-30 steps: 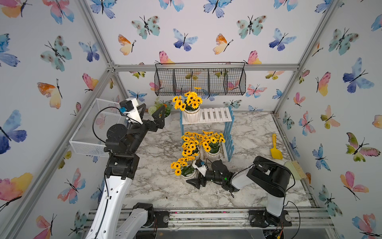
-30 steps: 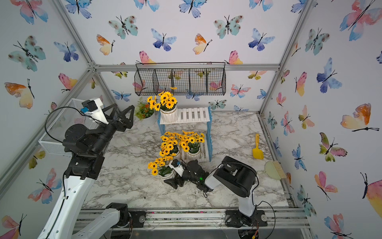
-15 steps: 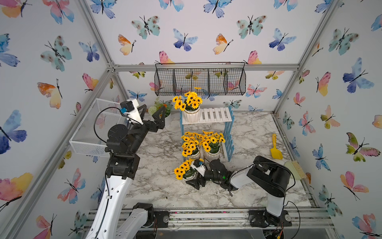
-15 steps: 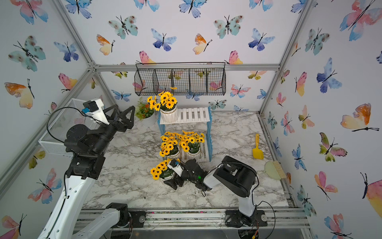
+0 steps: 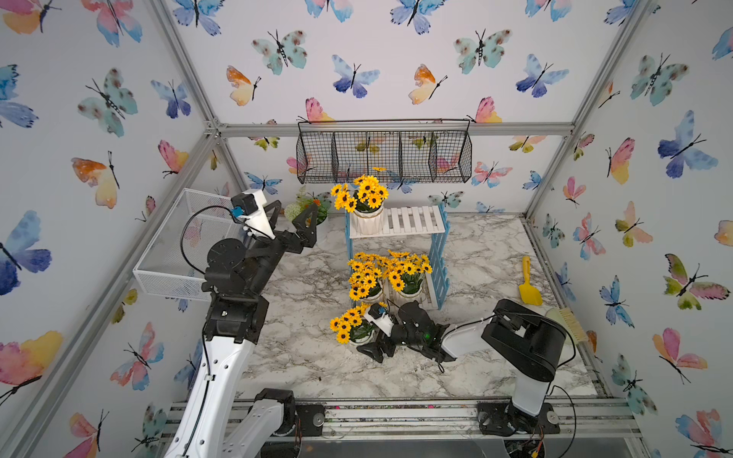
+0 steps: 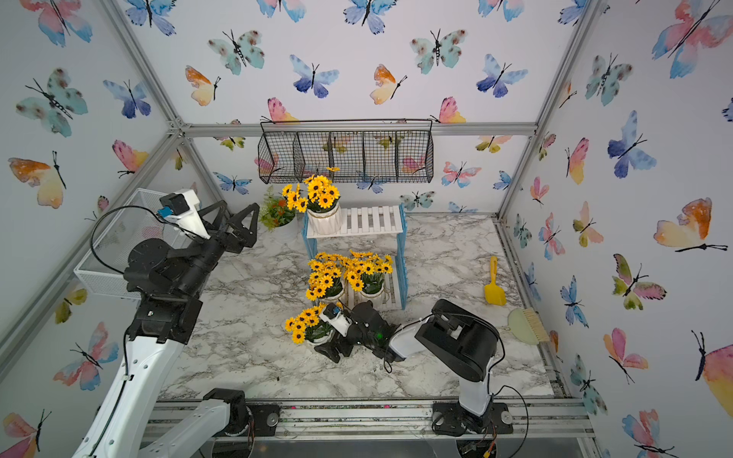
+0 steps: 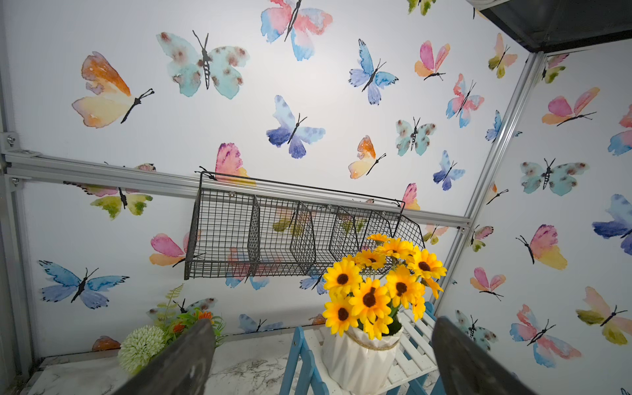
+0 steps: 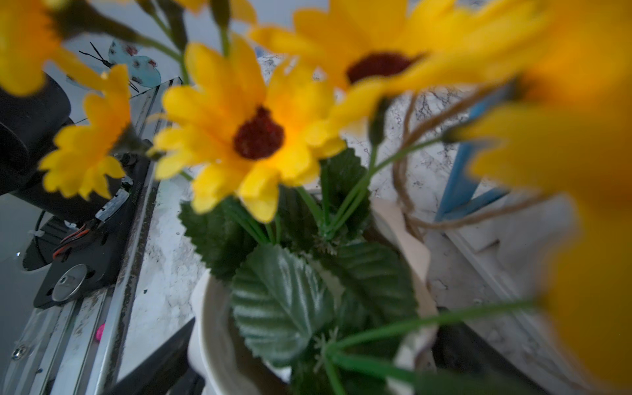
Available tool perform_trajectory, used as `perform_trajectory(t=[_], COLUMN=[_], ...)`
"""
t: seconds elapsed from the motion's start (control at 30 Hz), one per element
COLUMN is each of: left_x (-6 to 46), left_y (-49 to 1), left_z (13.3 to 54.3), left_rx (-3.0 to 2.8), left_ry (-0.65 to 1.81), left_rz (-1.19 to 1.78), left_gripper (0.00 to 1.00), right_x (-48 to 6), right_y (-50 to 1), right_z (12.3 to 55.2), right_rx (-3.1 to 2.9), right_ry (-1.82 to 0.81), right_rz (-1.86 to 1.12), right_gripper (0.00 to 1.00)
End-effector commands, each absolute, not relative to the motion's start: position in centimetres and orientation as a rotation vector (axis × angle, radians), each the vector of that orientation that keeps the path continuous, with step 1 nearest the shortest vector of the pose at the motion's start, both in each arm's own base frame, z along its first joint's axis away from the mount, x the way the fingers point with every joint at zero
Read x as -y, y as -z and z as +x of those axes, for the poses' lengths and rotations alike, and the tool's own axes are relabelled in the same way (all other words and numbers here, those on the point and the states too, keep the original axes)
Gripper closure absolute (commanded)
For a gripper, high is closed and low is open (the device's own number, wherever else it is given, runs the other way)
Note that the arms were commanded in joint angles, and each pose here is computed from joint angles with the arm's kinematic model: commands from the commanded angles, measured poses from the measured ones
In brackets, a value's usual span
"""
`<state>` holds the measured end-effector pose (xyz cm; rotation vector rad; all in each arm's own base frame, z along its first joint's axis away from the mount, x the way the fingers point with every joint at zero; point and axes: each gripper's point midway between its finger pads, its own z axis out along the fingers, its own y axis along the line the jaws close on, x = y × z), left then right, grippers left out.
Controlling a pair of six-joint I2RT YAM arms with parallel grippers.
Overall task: Take the sunflower pots off the shelves
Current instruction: Place the sunflower pot at the center of the board.
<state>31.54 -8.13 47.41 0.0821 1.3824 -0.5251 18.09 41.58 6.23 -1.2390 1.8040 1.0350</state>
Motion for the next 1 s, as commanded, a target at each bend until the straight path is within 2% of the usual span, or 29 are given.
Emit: perform_trajectory(t=[0.0,0.2,0.43,0.67,0.97], left_x=[8.1,8.2,8.5,9.0,10.6], left_y=[-47.6,-47.5,-48.1,-47.9,-45.3], left_z=[31.5,31.7,31.5,32.3,34.0], left_rx=[-1.361,-1.359,-1.334,-1.365,-1.477], left_ry=[0.512,0.499,0.496,0.465,0.456], left_rz=[0.097,0.115,0.152,0.208,0.333], left_gripper=[0.02,0.02,0.02,0.03,0.01], right_x=[-41.5,-40.2,-37.7,-32.6,-28.1], right_y=[-7.2,-10.1,-18.4,-25.3,-31.9], right_z=[17.8,17.6,17.9,21.8,25.8], right_rx=[-1.815,-1.781,-1.692,-1.701,-1.707], right_ry=[-1.015,-0.983,-0.910,-0.643,-0.545], right_rz=[-1.266,-1.249,-1.147,-0.845,-0.616], right_gripper=[0.02,0.02,0.02,0.02,0.02])
